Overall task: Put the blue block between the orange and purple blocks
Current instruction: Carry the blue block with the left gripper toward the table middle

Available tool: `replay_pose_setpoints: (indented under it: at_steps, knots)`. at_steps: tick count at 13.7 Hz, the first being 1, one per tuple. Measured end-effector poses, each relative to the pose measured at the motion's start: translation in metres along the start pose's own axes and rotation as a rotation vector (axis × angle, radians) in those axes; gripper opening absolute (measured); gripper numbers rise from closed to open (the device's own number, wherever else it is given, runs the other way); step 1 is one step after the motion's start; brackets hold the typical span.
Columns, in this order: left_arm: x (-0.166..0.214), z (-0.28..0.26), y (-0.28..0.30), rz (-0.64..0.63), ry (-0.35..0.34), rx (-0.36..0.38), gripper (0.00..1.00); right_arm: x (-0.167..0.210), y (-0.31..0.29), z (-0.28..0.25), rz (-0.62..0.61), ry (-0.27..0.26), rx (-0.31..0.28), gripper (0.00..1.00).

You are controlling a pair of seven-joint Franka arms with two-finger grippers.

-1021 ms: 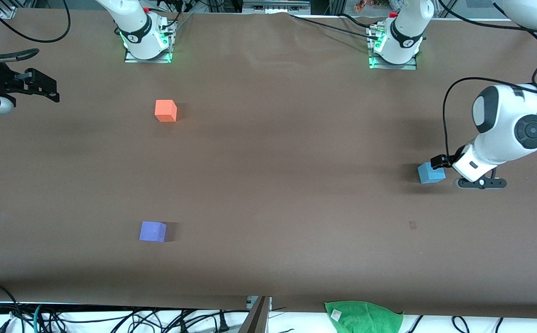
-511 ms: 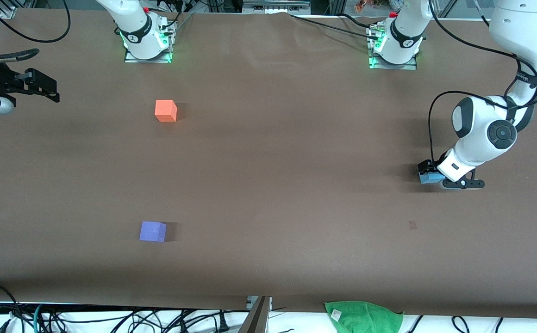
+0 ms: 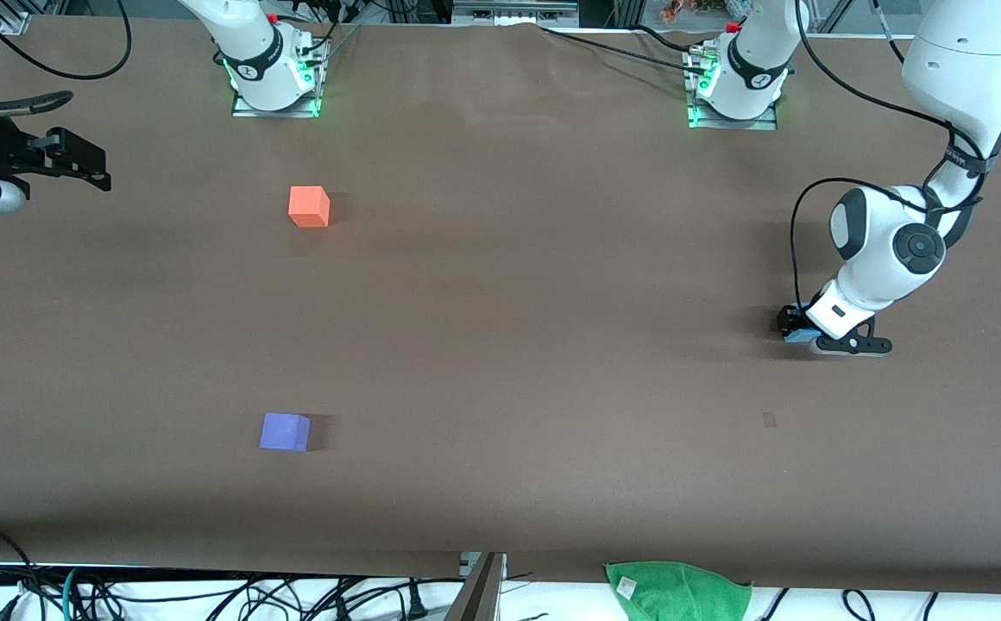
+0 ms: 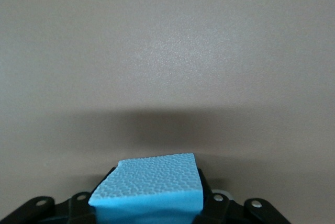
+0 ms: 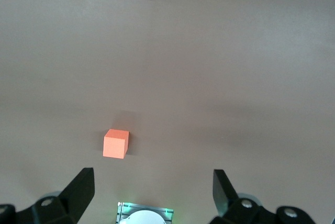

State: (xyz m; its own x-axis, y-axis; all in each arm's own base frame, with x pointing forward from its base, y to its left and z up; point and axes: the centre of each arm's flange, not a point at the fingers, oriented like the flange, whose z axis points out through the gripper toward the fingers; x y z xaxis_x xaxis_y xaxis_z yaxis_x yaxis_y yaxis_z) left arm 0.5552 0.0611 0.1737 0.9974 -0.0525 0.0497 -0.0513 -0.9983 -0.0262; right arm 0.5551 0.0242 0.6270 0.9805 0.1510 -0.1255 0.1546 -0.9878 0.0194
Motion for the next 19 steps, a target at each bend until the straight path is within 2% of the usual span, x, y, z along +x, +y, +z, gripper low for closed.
replay_pose_setpoints:
  at_steps: [5,8,11,13,17,19]
  knots:
    - [0.023,-0.039,0.011,0.049,0.036,0.0,0.57,0.0,0.0,0.0,0.0,0.0,0.0,1.0]
    - [0.051,-0.093,0.068,0.13,-0.024,-0.029,0.57,0.0,0.0,0.0,0.0,0.0,0.0,1.0]
    - [0.075,-0.148,0.167,0.196,-0.037,-0.071,0.57,0.0,0.0,0.0,0.001,0.0,0.0,1.0]
    - [0.075,-0.161,0.25,0.183,-0.031,-0.096,0.57,0.0,0.0,0.0,0.001,0.0,0.0,1.0]
    - [0.051,-0.129,0.419,0.045,-0.081,-0.155,0.57,0.0,0.001,0.0,0.001,0.0,0.0,1.0]
    - [0.032,-0.099,0.486,0.015,-0.105,-0.179,0.57,0.0,0.001,0.0,0.001,0.0,0.0,1.0]
